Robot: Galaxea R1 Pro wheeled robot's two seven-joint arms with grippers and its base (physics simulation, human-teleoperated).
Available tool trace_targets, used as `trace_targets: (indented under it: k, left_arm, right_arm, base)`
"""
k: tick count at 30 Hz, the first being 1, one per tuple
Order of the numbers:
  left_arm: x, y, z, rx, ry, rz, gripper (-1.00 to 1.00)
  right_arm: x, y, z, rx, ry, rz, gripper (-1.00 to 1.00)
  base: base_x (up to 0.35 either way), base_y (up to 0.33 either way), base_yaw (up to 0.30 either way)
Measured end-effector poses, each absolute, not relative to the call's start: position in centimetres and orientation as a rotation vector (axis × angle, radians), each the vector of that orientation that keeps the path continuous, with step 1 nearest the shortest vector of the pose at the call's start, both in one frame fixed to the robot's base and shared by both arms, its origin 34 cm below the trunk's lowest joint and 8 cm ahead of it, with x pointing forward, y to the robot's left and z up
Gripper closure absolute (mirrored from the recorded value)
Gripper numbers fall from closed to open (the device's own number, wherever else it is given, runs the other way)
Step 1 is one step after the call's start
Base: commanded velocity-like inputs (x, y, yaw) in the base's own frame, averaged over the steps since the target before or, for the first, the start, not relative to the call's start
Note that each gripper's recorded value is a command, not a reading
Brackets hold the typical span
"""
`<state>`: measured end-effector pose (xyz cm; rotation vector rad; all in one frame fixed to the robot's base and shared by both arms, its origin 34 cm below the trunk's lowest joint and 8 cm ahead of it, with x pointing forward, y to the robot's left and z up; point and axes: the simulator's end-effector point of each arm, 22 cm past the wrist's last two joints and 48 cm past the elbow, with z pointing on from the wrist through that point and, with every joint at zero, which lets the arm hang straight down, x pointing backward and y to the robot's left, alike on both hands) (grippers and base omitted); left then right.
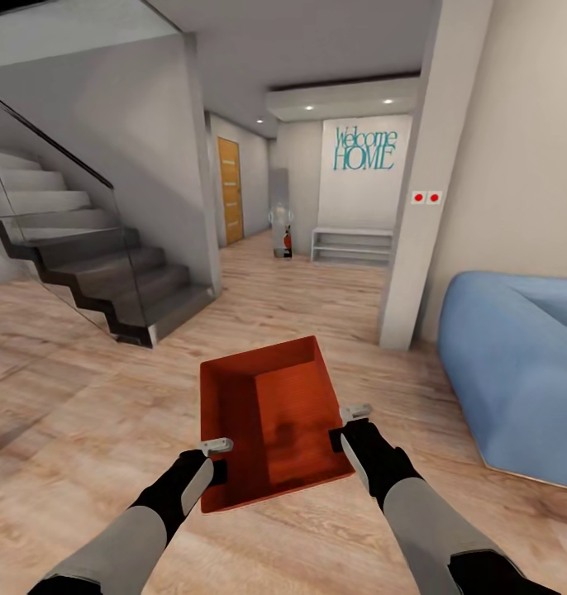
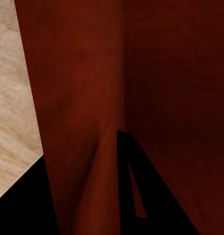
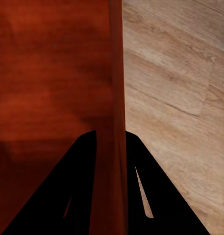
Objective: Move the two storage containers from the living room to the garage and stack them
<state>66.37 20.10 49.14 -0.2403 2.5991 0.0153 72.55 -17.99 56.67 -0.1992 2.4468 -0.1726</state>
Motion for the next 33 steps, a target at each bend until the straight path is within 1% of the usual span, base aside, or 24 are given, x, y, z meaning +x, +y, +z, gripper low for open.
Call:
trace_targets:
  k: [33]
  left_arm:
    - [66.37, 20.08, 49.14, -0.239, 2.6, 0.016, 1.0]
  right_arm:
    - [72.53, -18.02, 56.64, -0.198, 2.447, -0.172, 1.0]
  base:
    - [0.336, 0.0, 0.0]
